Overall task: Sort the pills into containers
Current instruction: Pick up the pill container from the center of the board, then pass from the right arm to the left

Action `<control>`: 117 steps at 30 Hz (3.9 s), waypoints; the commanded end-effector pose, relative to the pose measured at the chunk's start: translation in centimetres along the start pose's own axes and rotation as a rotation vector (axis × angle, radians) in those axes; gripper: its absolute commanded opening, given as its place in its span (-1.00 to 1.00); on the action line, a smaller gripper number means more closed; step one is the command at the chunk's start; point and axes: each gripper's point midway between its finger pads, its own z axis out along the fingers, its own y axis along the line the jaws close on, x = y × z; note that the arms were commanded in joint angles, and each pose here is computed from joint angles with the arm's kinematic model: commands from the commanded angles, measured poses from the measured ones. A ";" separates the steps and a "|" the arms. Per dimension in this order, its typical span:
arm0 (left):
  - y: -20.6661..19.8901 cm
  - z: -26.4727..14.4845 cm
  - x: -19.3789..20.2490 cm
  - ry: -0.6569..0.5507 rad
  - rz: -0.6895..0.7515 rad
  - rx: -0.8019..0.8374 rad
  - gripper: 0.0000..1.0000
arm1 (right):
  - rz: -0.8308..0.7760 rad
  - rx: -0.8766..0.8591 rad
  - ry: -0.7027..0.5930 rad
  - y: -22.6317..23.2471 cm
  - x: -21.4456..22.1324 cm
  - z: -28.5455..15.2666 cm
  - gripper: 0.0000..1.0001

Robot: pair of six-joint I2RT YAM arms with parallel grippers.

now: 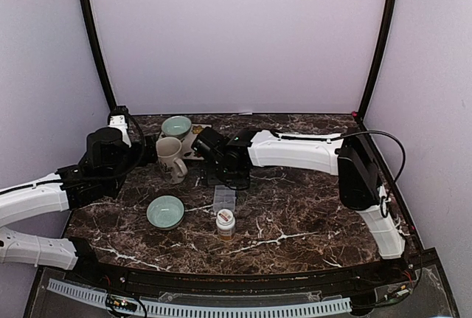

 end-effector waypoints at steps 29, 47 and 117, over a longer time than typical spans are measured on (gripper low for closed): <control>0.2 -0.5 1.9 0.017 -0.027 -0.015 0.98 | 0.008 0.135 0.175 -3.5 3.0 6.2 0.86; -3.2 -0.6 2.6 0.049 -0.019 0.168 0.98 | 0.006 -0.076 -0.006 -0.6 -2.0 0.5 0.10; -19.4 -1.7 4.9 0.419 -0.069 0.818 -0.40 | 0.137 -0.475 -0.274 2.3 -9.0 -12.4 0.08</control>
